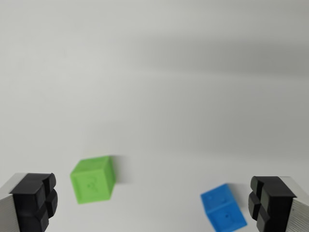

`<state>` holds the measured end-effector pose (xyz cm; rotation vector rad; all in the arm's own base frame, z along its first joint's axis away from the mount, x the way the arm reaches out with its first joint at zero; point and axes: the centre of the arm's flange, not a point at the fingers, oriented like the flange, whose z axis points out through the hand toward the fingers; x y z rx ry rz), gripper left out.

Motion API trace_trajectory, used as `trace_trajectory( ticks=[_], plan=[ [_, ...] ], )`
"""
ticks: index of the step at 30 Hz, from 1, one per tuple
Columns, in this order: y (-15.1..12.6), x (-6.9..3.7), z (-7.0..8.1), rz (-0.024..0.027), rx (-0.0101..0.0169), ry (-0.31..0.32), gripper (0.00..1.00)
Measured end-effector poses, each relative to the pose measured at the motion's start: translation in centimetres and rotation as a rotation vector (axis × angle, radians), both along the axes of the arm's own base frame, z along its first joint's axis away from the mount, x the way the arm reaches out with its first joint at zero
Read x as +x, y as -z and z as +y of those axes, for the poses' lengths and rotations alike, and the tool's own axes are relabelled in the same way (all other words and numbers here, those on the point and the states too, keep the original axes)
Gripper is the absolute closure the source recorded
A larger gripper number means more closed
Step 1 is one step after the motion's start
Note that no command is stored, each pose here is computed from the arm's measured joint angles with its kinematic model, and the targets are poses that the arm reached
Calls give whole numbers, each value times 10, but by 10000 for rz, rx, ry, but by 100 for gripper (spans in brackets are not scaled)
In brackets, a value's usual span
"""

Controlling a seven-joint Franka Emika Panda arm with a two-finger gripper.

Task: Stack cube

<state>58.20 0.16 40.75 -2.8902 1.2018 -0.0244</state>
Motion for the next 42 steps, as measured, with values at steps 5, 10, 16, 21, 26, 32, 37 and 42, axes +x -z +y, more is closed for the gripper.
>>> trace_trajectory(
  ticks=[5, 10, 16, 21, 26, 32, 37, 42],
  plan=[
    [0, 0, 0, 0, 0, 0, 0],
    [0, 0, 0, 0, 0, 0, 0],
    [1, 0, 0, 15, 0, 0, 0],
    [4, -2, 1, 42, 0, -12, 0],
    [8, -7, 3, 58, 3, -60, 0],
    [15, -13, 8, 63, 4, -139, 0],
    [22, -20, 12, 73, 5, -210, 0],
    [30, -29, 18, 79, 6, -298, 0]
  ],
)
